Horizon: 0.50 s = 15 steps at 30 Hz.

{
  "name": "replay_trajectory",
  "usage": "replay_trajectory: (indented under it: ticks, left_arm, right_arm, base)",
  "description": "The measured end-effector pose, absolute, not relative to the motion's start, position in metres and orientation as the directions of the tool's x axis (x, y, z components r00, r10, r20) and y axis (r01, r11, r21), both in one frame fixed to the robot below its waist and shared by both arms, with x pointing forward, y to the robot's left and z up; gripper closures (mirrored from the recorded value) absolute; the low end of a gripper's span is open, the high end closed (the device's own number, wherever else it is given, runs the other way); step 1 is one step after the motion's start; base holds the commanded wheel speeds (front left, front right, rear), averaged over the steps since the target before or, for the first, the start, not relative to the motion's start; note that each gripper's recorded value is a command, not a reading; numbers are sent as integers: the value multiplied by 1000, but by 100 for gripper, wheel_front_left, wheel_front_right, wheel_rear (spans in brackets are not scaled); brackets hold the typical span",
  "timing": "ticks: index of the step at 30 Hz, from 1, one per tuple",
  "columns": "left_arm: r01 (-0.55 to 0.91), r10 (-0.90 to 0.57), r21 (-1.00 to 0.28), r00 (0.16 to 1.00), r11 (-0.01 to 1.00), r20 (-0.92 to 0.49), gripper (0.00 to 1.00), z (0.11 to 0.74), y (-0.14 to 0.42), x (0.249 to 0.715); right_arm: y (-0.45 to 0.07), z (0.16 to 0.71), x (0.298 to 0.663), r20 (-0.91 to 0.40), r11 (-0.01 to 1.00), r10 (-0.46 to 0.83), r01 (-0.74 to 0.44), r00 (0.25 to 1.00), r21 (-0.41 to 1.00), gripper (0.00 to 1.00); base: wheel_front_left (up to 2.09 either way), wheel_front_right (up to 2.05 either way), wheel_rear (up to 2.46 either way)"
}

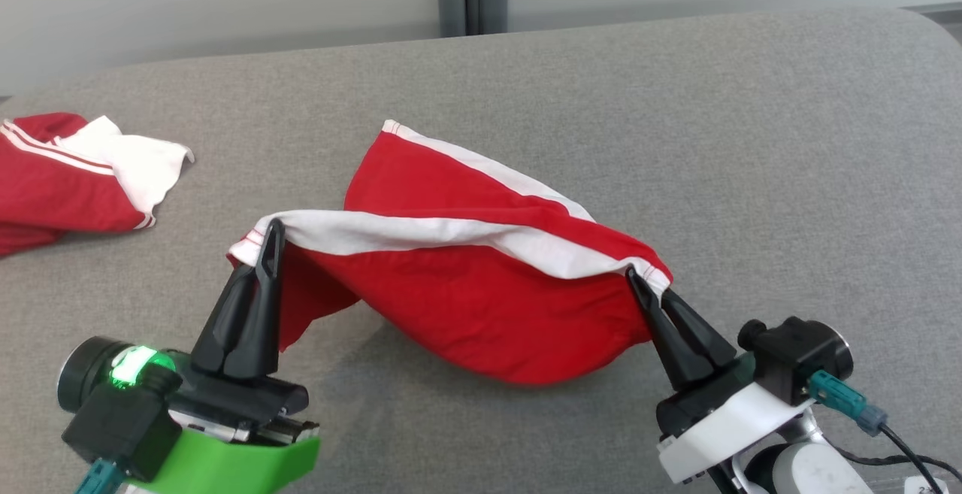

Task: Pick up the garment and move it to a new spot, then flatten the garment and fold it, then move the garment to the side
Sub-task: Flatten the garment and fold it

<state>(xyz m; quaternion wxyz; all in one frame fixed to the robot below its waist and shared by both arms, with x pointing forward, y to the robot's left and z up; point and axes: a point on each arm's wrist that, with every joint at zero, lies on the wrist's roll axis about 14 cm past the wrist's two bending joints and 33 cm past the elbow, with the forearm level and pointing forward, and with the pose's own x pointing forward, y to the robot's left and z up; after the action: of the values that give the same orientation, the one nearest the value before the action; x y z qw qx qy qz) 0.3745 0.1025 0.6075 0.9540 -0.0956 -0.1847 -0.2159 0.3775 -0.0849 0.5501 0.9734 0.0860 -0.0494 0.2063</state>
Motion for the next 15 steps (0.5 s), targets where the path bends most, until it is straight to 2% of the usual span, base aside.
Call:
replay_trajectory:
  ticks: [5, 15]
  left_arm:
    - [469, -418, -112, 854, 876, 310, 100, 578, 96, 404]
    - [563, -557, -22, 821, 826, 125, 100, 520, 59, 481]
  right_arm:
    - [-88, 522, 386, 64, 907, 367, -372, 928, 195, 100]
    - [-108, 458, 421, -86, 935, 280, -252, 956, 249, 100]
  base:
    - [0, 0, 0]
    - [0, 0, 0]
